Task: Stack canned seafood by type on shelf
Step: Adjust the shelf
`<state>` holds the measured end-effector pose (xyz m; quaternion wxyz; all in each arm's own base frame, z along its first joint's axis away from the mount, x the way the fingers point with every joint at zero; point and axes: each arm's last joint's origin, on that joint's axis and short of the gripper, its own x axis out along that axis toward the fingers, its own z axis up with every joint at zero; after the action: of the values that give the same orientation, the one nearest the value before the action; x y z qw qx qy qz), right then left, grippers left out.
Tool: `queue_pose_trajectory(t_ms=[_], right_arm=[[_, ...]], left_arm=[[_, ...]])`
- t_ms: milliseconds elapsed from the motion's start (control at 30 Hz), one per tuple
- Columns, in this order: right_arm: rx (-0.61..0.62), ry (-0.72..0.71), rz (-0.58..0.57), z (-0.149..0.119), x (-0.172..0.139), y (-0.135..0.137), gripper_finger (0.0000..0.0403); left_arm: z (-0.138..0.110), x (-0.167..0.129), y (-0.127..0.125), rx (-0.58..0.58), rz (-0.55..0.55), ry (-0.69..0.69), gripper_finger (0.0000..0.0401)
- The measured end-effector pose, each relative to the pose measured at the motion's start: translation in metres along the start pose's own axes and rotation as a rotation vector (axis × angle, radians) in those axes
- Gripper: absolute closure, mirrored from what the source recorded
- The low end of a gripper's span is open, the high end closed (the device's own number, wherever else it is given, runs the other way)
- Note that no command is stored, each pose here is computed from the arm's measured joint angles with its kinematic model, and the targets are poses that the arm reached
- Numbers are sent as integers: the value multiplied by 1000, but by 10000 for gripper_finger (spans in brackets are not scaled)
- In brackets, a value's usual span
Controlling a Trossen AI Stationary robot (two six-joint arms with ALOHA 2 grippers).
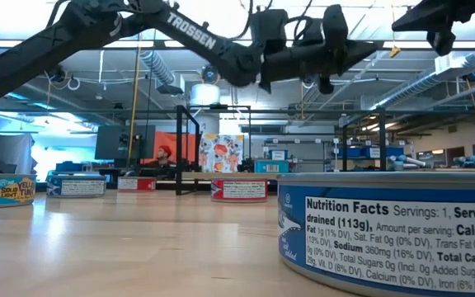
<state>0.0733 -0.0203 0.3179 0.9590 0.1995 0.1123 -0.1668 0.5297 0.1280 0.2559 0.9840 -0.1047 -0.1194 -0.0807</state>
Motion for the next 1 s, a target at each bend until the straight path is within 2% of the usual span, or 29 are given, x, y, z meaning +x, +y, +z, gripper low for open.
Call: queue_pose_trajectory(t_ms=[100, 267, 433, 567, 667, 833, 933, 1000], right_arm=[[-81, 19, 23, -1, 0, 0, 402], [-166, 50, 70, -3, 1, 1, 402], [-185, 98, 86, -3, 11, 3, 401], [-162, 166, 86, 0, 36, 5, 401], [-149, 205, 54, 13, 51, 7, 401], [-101, 208, -33, 52, 62, 8, 401], [6, 262, -153, 72, 68, -1, 401], [76, 314, -276, 81, 75, -10, 400]], left_arm=[[-2, -13, -6, 11, 13, 9, 401], [15, -38, -22, 101, 40, 90, 401], [39, -69, -41, 163, 103, 192, 401], [56, -99, -54, 143, 160, 268, 401], [70, -124, -65, 136, 234, 305, 401], [95, -170, -76, 135, 339, 338, 401], [108, -198, -80, 126, 361, 352, 401], [118, -215, -81, 116, 377, 357, 401]])
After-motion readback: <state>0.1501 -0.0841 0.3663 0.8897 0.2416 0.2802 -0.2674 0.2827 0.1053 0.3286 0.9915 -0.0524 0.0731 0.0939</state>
